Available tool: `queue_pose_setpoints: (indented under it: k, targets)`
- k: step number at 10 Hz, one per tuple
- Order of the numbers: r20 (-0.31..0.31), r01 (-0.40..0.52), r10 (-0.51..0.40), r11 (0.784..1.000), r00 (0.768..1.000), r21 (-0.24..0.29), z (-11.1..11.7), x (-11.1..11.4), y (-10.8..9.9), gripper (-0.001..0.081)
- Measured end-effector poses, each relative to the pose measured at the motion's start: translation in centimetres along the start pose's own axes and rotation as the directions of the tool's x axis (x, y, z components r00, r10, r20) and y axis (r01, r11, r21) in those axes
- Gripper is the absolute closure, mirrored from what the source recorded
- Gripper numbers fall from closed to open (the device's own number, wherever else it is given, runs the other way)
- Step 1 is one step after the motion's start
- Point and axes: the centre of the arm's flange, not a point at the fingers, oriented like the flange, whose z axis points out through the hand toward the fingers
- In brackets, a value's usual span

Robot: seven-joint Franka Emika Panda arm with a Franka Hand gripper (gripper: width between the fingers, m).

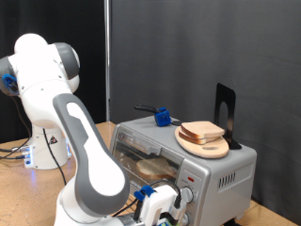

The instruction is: Make a piece of toast with the oven

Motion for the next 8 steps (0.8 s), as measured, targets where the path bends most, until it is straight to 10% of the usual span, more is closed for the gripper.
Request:
queue_pose_setpoints:
  k: [2,8]
  targets:
    - [0.0,-0.001,0.001,1.0,1.0,0.002,0.0,0.0,0.0,0.0124]
    - [-0.008,-0.014,0.014,1.0,1.0,0.005,1.6,0.1,0.3,0.0715]
